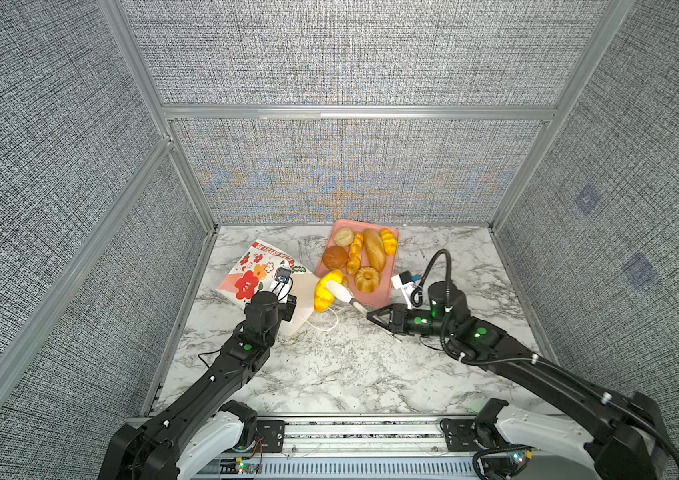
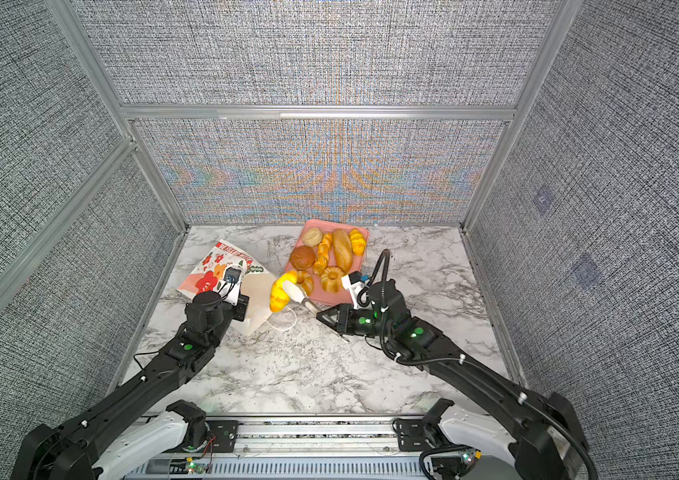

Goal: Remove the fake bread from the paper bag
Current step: 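Carry the yellow bread to the tray edge nearest the right arm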

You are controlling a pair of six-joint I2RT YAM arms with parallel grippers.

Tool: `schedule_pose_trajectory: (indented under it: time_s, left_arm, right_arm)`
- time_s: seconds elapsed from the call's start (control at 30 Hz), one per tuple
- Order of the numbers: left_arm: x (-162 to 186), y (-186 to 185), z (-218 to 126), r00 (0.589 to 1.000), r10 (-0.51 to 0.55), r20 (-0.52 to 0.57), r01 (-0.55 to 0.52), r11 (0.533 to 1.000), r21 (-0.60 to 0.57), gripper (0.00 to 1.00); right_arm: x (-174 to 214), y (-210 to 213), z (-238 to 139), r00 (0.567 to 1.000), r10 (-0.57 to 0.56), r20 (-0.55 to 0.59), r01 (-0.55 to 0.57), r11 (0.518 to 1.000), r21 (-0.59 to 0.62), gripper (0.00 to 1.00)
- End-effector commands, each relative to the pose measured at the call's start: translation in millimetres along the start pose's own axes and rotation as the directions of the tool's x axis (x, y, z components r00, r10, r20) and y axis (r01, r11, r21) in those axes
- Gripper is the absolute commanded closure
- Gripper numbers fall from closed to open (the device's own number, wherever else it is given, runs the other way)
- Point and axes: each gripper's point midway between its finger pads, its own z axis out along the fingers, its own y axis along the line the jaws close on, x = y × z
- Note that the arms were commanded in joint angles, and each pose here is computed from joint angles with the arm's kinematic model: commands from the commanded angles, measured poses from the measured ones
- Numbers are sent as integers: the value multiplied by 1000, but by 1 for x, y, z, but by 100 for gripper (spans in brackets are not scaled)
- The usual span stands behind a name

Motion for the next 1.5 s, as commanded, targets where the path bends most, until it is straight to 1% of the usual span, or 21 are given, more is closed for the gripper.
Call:
schedule_pose_trajectory:
  time_s: [0.0, 0.07, 0.1, 0.17, 0.23, 0.3, 0.47, 0.67, 0.8, 0.97, 1.17, 1.47]
  left_arm:
    - [3, 5, 1, 1000, -20, -21, 20, 999, -28, 100]
    - [5, 4, 1, 999, -31, -21, 31, 999, -24, 100]
    - [5, 3, 0, 999, -36, -18, 35, 999, -20, 100]
    - [6, 2, 0, 999, -48, -14, 47, 999, -14, 100]
    - [6, 1, -2, 998, -54, -11, 54, 999, -6, 100]
    - [6, 0, -5, 999, -53, -7, 53, 999, 4, 100]
    - [7, -1, -12, 999, -34, 6, 33, 999, 23, 100]
    - [17, -2, -16, 999, -34, 0, 34, 999, 28, 100]
    - [22, -4, -16, 999, -46, -5, 46, 998, 36, 100]
    - [23, -6, -16, 999, -34, -9, 35, 999, 42, 100]
    - [25, -5, -18, 1000, -16, -10, 16, 999, 41, 100]
    - [29, -5, -19, 1000, -13, -15, 14, 999, 42, 100]
  right_arm:
    - [10, -13, -37, 995, -73, -68, 79, 992, 98, 100]
    - [-7, -17, -61, 988, -139, -65, 149, 973, 175, 100]
    - [-12, -22, -68, 984, -156, -82, 171, 962, 214, 100]
    - [-24, -34, -76, 976, -185, -119, 211, 940, 267, 100]
    - [-32, -45, -77, 971, -184, -153, 221, 934, 281, 100]
    - [-44, -61, -78, 977, -144, -156, 185, 939, 291, 100]
    - [-61, -93, -77, 982, -50, -181, 97, 959, 267, 100]
    - [-76, -124, -66, 983, 21, -182, 32, 959, 282, 100]
    - [-86, -144, -55, 985, 67, -156, -17, 954, 298, 100]
    - [-92, -165, -42, 982, 113, -151, -63, 951, 303, 100]
    - [-97, -183, -43, 981, 152, -123, -108, 945, 309, 100]
    - [-93, -203, -32, 968, 221, -116, -188, 952, 241, 100]
